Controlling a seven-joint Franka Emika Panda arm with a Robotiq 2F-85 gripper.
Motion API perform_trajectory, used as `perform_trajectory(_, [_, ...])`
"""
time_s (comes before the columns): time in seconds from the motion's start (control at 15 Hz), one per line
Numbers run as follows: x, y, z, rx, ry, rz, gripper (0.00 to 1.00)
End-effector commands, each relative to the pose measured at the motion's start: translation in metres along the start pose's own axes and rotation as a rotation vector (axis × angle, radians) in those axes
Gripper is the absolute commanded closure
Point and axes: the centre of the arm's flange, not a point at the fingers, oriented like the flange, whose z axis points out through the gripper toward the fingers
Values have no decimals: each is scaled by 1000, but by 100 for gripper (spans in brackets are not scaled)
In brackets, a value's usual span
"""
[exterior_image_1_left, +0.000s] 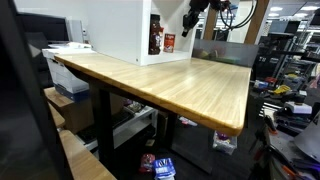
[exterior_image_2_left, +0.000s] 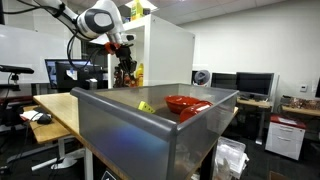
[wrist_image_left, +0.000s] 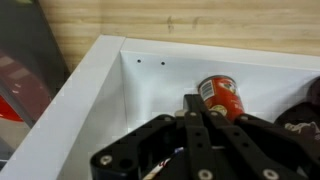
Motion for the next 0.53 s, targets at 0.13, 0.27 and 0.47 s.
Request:
perform_trajectory(0.13, [-9,-21,-22,95,-151,-60,100])
perform_trajectory(0.27, [-11,-33,-20,173,-145,-101,100])
perform_trajectory(0.47, [-9,-50,-14,228,-120,-137,100])
